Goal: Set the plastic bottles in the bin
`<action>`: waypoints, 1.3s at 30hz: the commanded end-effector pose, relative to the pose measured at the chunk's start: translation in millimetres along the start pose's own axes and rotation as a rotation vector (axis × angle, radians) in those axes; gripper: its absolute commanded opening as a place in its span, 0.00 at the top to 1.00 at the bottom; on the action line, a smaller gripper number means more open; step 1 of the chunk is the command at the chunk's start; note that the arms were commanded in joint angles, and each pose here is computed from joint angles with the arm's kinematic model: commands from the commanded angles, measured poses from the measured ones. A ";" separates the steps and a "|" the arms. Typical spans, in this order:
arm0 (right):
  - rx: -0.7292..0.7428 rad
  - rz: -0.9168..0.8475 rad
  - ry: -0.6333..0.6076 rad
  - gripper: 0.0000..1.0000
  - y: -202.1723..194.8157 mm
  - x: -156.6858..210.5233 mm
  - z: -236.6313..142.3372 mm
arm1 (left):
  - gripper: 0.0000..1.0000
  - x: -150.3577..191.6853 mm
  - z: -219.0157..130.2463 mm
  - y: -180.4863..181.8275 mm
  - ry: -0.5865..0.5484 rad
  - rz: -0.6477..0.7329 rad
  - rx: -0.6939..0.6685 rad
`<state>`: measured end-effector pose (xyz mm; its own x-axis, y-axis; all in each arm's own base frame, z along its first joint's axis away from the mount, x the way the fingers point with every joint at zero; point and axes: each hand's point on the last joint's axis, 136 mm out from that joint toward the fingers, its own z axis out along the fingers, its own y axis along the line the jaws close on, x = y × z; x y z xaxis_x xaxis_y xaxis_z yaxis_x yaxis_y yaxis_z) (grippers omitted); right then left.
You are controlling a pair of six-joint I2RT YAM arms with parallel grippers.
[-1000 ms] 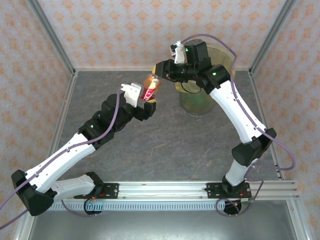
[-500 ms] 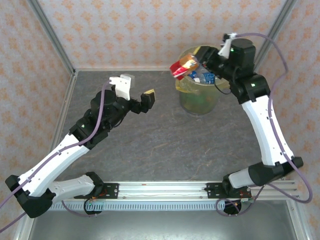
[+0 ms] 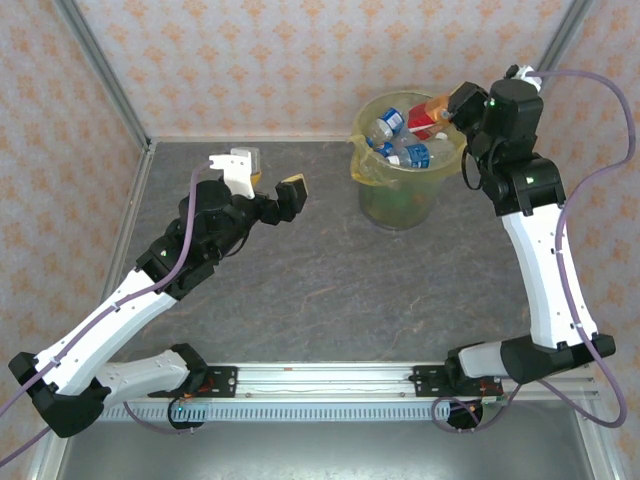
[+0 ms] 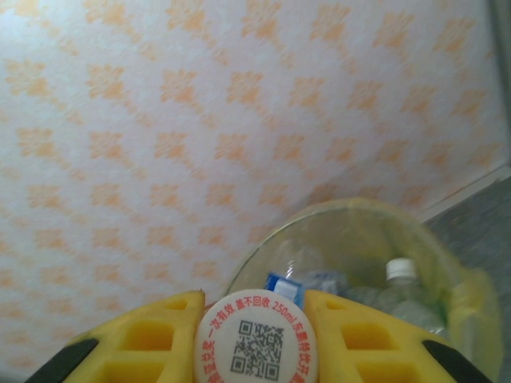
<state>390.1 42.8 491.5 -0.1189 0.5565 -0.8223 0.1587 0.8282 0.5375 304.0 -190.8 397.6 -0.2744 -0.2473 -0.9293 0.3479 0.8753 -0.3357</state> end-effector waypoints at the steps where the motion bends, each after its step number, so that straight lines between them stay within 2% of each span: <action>1: 0.134 -0.116 -0.095 0.71 -17.9 -19.5 8.9 | 0.01 -3.1 -10.1 2.2 -0.006 -0.034 -0.002; 9: 0.241 -0.256 -0.091 0.70 -30.0 -7.1 73.8 | 0.01 -19.5 -19.6 17.8 -0.035 -0.021 -0.108; 20: 0.355 -0.430 -0.018 0.68 -58.2 18.8 159.3 | 0.01 -30.7 -7.3 21.7 -0.070 -0.018 -0.164; 25: 0.344 -0.461 0.032 0.67 -63.0 40.3 176.1 | 0.01 -25.3 2.2 21.4 -0.060 -0.020 -0.163; 31: 0.252 -0.501 0.143 0.67 -59.3 74.3 187.9 | 0.01 -19.7 8.5 25.4 -0.056 -0.018 -0.177; 39: 0.334 -0.660 0.192 0.64 -72.6 98.5 181.6 | 0.01 -13.7 14.6 27.1 -0.038 -0.017 -0.170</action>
<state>553.8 22.2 352.6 -0.3967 0.0622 -0.9158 0.2879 0.9558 -0.0597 325.8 -168.8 398.9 -0.2523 -0.2629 -0.9313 0.1850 0.9315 -0.3131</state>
